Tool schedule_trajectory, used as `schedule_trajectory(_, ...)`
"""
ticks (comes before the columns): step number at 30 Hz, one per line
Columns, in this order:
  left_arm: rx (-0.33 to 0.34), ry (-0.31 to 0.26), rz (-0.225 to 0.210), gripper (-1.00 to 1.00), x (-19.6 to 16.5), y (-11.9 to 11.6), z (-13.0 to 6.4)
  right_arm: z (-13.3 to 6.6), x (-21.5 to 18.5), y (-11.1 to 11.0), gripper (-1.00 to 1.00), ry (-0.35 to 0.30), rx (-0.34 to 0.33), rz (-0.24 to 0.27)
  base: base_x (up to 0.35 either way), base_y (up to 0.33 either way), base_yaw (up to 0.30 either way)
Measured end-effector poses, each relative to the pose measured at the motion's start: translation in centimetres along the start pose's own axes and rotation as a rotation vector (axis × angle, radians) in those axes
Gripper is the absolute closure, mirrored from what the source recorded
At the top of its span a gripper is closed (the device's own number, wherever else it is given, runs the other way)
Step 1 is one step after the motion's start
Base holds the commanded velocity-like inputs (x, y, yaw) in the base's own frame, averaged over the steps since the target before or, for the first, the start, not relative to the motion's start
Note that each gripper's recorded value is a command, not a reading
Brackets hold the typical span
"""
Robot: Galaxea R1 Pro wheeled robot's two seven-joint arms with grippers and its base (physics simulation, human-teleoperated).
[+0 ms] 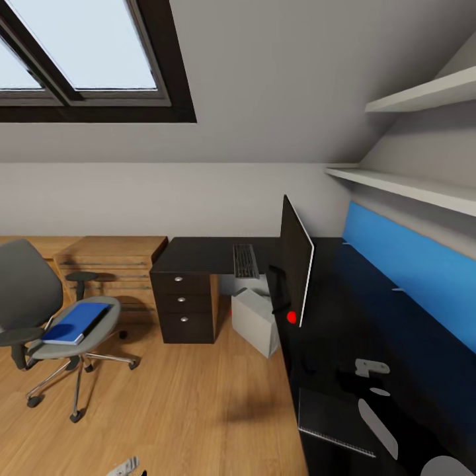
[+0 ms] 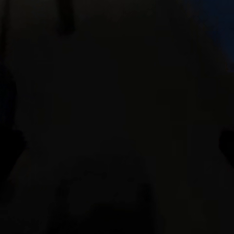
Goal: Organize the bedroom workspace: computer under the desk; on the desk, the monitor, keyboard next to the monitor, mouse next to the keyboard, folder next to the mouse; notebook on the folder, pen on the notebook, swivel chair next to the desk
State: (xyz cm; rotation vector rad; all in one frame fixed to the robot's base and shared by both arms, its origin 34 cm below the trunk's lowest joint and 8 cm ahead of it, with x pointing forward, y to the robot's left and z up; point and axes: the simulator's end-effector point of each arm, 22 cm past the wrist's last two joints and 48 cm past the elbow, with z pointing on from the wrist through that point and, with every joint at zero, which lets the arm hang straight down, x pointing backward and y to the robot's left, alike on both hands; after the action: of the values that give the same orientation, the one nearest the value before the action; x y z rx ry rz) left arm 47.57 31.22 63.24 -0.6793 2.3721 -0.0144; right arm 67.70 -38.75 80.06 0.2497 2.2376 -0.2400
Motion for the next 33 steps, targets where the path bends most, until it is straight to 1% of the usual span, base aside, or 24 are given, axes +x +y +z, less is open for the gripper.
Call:
schedule_trajectory(3, 0.013, -0.013, 0.004, -1.00, -1.4, -1.1, 0.4, 0.3, 0.3, 0.0, -1.00, 0.001, 0.000, 0.000, 0.000, 0.000, 0.000)
schedule_trajectory(8, 0.015, -0.009, 0.005, -1.00, -1.8, -1.7, 1.0, 0.7, 0.8, 0.1, -1.00, 0.002, 0.001, 0.000, 0.000, 0.000, 0.000)
schedule_trajectory(15, 0.010, 0.004, -0.001, -1.00, -0.9, -1.2, 1.8, 1.4, 1.4, 0.2, -1.00, 0.003, 0.000, -0.001, 0.000, 0.000, 0.000)
schedule_trajectory(25, 0.003, 0.008, 0.001, -1.00, -0.7, -0.8, 1.8, 1.4, 1.6, 0.2, -1.00, 0.011, 0.002, -0.004, 0.000, 0.000, 0.000)
schedule_trajectory(33, 0.001, 0.008, 0.001, -1.00, -0.7, -0.7, 1.8, 1.3, 2.8, 0.2, -1.00, 0.062, 0.003, -0.019, 0.000, 0.000, 0.000)
